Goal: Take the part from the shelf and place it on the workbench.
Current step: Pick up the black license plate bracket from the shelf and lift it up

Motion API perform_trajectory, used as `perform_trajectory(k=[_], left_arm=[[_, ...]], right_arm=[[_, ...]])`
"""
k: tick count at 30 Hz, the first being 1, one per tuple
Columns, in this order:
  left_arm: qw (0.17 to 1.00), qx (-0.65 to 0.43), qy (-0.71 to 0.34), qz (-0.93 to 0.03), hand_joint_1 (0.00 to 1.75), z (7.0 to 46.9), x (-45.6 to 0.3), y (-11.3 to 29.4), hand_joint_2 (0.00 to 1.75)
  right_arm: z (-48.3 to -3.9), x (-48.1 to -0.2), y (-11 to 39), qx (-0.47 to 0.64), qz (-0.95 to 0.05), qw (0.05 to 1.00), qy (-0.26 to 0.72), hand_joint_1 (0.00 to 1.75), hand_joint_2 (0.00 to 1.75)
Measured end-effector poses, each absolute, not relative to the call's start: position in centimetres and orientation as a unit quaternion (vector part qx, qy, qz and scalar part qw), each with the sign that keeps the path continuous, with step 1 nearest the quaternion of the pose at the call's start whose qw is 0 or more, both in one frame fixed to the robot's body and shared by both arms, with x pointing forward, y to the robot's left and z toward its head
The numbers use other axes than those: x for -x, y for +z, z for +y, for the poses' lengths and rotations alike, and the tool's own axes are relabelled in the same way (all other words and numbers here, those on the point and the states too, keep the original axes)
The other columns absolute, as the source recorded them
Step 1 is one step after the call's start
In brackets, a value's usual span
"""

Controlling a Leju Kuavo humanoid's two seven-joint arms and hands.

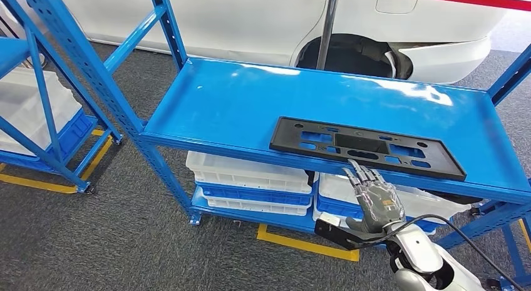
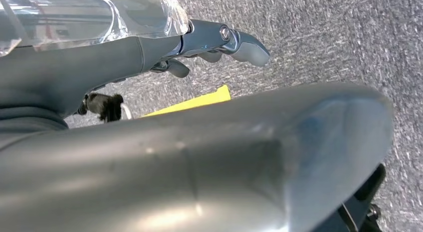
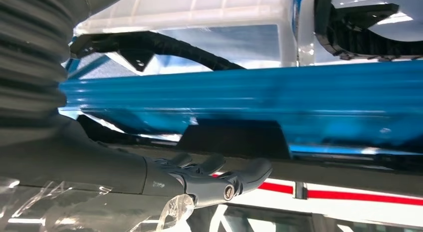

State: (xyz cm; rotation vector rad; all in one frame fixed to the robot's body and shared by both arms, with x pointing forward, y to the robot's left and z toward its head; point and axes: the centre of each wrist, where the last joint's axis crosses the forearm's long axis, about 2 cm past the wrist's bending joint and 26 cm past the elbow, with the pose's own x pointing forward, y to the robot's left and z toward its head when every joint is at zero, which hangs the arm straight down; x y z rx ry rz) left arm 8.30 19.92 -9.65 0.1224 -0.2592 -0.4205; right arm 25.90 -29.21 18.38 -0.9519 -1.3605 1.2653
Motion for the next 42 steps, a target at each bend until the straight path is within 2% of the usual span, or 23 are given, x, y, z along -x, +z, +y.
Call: perform_trajectory(k=[22,42], left_arm=[[0.971,-0.058,-0.201,-0.113,0.00,20.4,-7.3,-9.9,0.00],[0.971,-0.057,-0.206,-0.104,0.00,20.5,-7.2,-10.0,0.00]], right_arm=[[-27.3,-28.0,21.2,0.429,-0.613,0.439,0.498,0.00,1.75],[-27.0,-28.1,21.9,0.424,-0.623,0.437,0.492,0.00,1.75]])
